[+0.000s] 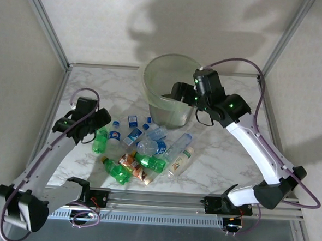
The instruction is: Put the plastic bottles in the bin
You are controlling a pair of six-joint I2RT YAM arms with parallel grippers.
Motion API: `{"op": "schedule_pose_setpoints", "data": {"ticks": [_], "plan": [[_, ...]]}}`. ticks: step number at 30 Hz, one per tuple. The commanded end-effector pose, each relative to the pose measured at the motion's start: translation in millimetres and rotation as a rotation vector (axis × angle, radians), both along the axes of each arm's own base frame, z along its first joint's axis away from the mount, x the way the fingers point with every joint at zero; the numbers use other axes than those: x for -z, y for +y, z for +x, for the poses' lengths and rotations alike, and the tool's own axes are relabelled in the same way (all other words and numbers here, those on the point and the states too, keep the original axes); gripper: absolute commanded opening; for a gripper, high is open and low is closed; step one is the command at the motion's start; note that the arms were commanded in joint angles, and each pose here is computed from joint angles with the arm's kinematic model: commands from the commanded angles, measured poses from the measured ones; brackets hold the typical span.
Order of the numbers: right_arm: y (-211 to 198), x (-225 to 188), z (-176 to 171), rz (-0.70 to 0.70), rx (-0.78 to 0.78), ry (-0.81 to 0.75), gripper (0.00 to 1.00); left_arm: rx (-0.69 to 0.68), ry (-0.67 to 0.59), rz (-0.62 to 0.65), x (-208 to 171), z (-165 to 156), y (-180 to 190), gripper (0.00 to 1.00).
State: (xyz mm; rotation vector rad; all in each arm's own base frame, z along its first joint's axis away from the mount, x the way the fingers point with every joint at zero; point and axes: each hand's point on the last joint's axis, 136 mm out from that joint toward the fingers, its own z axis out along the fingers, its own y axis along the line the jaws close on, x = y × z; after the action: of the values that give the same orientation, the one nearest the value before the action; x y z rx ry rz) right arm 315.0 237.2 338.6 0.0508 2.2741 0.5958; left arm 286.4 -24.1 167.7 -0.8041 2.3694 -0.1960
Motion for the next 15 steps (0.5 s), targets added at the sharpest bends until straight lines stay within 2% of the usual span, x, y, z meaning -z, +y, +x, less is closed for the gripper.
{"op": "schedule_pose_setpoints", "data": {"ticks": [1,8,15], "plan": [[14,4,-7,0.057,-0.02,0.005,0.86,0.015,0.039,-0.009,15,2,0,0.8],[20,19,-19,0.056,-0.027,0.032,0.85,-0.014,0.132,-0.019,53,1,8,0.82],[18,28,-22,0.066,-0.018,0.049,0.85,-0.04,0.188,-0.015,77,3,17,0.78]]}}
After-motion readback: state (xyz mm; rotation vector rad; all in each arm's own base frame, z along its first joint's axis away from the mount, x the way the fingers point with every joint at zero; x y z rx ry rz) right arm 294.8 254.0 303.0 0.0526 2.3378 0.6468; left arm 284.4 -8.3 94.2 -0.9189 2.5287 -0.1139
